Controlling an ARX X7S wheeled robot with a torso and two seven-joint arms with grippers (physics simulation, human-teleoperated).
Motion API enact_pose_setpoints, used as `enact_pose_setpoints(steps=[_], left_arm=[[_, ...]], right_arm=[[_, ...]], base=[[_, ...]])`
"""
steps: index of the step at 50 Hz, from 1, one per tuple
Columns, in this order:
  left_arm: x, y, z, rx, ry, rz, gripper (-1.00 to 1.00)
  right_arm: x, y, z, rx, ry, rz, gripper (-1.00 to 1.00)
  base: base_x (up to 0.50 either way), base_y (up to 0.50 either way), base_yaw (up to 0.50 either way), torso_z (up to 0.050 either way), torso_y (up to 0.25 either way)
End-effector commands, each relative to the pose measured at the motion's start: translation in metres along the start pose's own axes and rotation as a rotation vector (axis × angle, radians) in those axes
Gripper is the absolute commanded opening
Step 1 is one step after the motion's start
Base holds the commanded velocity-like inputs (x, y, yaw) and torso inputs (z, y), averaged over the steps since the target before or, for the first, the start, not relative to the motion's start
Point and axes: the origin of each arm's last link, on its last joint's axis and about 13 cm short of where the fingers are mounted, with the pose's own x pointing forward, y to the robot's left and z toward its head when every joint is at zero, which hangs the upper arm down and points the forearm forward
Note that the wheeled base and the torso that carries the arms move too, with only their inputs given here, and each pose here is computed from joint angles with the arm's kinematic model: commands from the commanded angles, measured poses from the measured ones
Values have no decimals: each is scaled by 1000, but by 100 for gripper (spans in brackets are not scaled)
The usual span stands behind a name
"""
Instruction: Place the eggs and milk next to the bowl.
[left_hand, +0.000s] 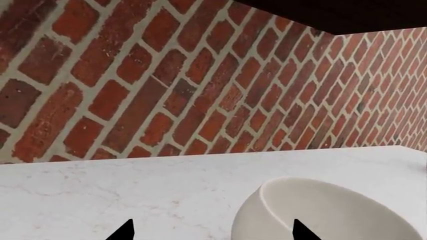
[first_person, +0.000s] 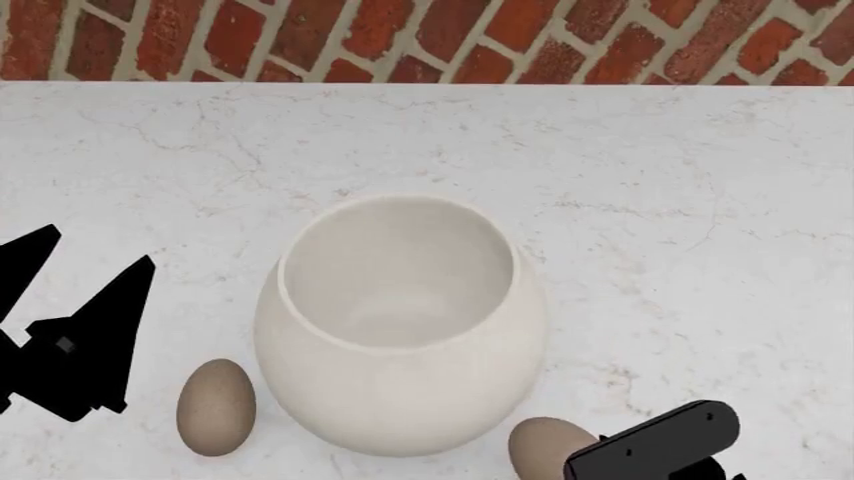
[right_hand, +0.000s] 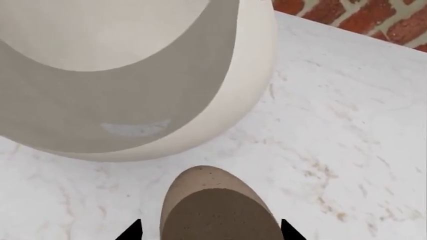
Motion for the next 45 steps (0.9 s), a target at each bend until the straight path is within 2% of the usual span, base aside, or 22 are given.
enact_pose_setpoints(steps=[1,28,45], left_arm=[[1,-4,0,-5,-14,-33,100],[0,-5,1,-6,-17,-40,100],[-1,-6,3,-6,-22,-41,100]], right_arm=[[1,1,-1,-1,1,18,100],[-24,2,30,-55,-85,3,100],[-50,5,47,-89,-153,-29,100]], base=[[0,3,3,0,0],[0,0,0,0,0],[0,0,0,0,0]])
